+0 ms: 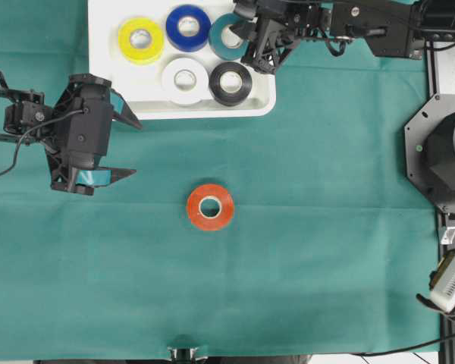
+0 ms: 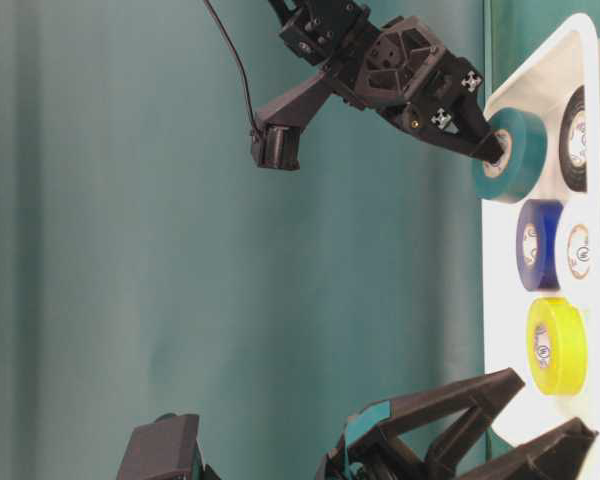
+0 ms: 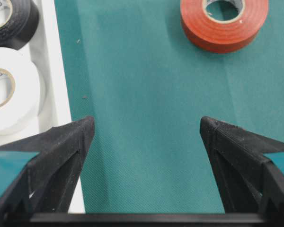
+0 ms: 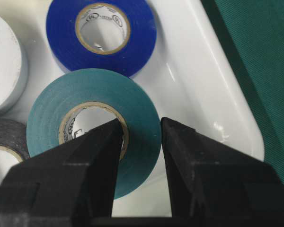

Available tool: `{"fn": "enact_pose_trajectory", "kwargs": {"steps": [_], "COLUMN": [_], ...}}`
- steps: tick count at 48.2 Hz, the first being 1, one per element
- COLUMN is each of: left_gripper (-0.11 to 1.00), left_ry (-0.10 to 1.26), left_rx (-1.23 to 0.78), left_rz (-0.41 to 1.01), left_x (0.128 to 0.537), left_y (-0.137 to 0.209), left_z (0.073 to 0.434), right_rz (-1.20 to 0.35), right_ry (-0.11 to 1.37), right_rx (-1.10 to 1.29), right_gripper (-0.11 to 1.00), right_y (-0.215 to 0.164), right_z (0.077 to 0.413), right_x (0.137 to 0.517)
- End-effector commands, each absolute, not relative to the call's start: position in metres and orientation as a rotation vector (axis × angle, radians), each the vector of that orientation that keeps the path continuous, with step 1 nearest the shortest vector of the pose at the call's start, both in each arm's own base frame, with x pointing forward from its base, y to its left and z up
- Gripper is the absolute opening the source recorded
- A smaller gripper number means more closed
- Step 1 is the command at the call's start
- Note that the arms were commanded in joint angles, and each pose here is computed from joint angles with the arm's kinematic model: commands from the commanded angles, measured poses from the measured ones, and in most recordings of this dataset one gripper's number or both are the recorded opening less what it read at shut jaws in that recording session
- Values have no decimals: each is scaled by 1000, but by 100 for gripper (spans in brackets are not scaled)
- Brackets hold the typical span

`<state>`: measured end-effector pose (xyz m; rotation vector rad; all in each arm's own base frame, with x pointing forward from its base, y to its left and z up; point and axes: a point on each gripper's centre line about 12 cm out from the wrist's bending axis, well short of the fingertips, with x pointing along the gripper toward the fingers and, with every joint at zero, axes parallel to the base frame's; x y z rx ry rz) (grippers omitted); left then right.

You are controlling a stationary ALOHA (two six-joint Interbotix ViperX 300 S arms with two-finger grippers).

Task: Put the tape alternately from left to right into the white case.
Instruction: 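Lift the teal roll with the right gripper into the tray, then open the right gripper and withdraw it from the tray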

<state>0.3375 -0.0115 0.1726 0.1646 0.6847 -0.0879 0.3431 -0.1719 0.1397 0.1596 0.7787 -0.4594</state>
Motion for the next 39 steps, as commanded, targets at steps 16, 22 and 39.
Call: {"fn": "enact_pose_trajectory", "kwargs": {"steps": [16, 22, 39], "left_gripper": [99, 99, 99], "left_ry": [651, 652, 649], "left_rx": [163, 163, 165], "left_rz": [-89, -89, -89], "left_x": [341, 342, 342], "left_y": [-13, -13, -13], "left_z": [183, 182, 183], "right_rz": [-473, -478, -479], "right_ry": [762, 777, 787], "right_rx": [151, 150, 148], "right_gripper": [1, 12, 93], "right_y": [-176, -176, -176], "right_z": [151, 149, 147], "right_x": [346, 344, 342]}}
